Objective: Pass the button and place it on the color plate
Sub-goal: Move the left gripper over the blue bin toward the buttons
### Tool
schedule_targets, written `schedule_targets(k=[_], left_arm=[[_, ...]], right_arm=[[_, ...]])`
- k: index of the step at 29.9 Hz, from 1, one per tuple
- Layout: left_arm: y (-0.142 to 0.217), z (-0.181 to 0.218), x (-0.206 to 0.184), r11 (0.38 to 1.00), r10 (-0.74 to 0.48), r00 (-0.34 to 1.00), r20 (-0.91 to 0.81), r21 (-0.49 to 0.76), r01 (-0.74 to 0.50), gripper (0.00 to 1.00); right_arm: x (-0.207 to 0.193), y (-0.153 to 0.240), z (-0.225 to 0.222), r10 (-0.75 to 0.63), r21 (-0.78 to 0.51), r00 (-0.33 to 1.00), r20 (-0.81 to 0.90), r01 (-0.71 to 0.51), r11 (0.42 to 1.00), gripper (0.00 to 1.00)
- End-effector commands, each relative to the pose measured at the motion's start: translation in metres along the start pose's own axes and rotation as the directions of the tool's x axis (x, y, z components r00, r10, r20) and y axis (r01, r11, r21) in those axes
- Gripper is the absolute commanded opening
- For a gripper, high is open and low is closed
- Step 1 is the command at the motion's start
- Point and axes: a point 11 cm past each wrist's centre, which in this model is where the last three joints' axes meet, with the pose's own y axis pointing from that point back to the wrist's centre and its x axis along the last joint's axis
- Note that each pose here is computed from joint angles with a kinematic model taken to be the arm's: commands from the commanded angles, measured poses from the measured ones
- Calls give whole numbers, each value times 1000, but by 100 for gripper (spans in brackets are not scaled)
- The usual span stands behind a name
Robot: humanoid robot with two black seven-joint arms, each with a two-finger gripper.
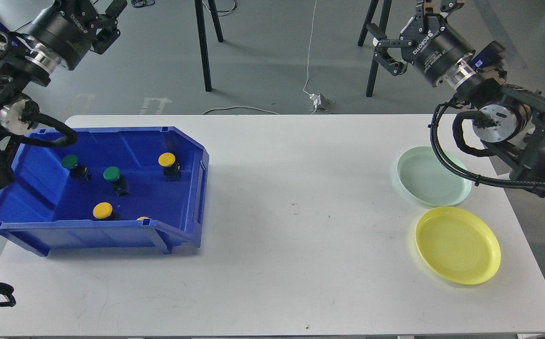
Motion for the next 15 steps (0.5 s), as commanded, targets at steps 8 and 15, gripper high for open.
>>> schedule_targets(k=[8,15], left_arm=[[1,-11,1,998,57,992,-111,-24,-61,100],[2,-14,-70,985,-109,935,-337,-163,56,100]], right_arm=[[10,8,-7,33,47,999,33,-34,998,99],[9,9,-2,36,51,998,54,-39,998,99]])
